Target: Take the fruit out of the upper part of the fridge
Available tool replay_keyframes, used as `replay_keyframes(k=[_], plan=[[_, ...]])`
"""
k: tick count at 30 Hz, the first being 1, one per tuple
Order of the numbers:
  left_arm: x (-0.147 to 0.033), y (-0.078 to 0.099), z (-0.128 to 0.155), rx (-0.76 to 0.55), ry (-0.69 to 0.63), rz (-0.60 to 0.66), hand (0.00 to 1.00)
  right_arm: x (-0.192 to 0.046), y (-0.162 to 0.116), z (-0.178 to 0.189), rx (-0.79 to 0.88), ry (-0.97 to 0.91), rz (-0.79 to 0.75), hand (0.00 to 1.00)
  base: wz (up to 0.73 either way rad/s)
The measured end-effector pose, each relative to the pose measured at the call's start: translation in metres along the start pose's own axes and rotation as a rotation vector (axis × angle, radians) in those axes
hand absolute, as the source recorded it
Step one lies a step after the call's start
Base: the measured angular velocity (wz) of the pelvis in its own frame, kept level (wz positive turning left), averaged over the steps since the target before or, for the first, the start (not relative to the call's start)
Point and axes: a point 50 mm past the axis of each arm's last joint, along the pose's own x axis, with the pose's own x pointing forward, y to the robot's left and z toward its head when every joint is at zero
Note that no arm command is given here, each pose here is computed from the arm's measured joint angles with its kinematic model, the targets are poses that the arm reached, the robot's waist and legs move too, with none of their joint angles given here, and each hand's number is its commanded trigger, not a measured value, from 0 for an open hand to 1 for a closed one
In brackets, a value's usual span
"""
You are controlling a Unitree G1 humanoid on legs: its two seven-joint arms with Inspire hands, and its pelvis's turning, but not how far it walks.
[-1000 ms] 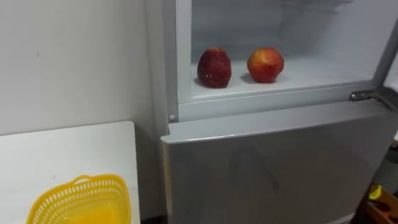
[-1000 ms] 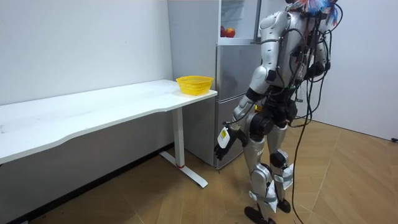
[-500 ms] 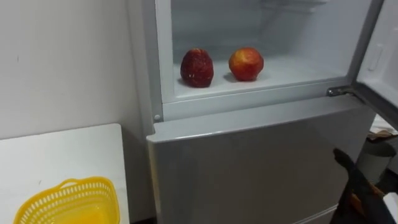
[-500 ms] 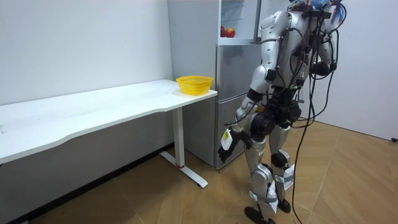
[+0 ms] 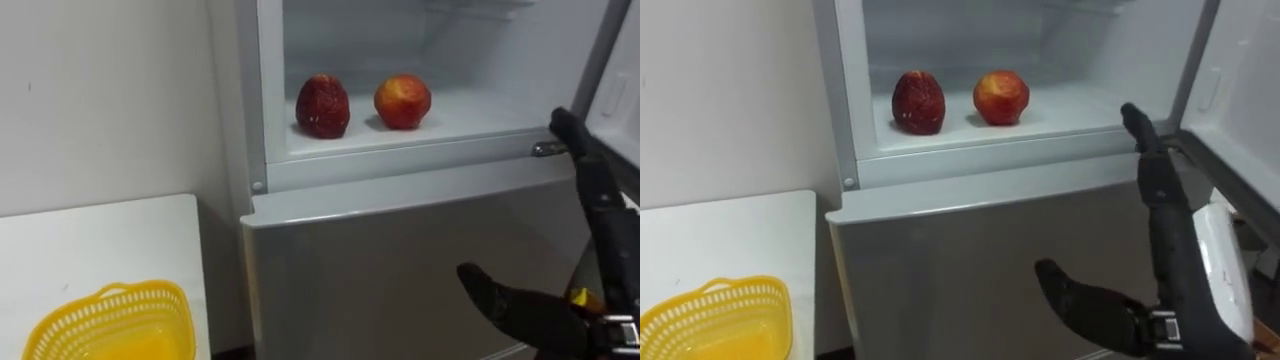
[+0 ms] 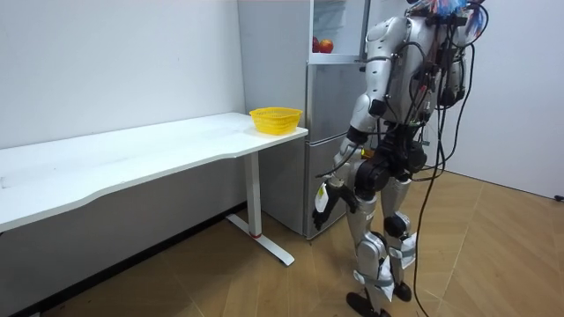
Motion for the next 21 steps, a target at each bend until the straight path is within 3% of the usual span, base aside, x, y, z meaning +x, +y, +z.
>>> replay_keyframes(k=[12, 21], plan=[[0.001, 0.0, -0.001, 0.003, 0.026, -0.024, 0.0, 0.032, -0.009, 0.002, -0.002, -0.12, -0.235, 0.0, 0.13], [0.002, 0.002, 0.003, 0.029, 0.027, -0.016, 0.0, 0.051, -0.012, -0.005, -0.028, -0.147, -0.229, 0.0, 0.09]])
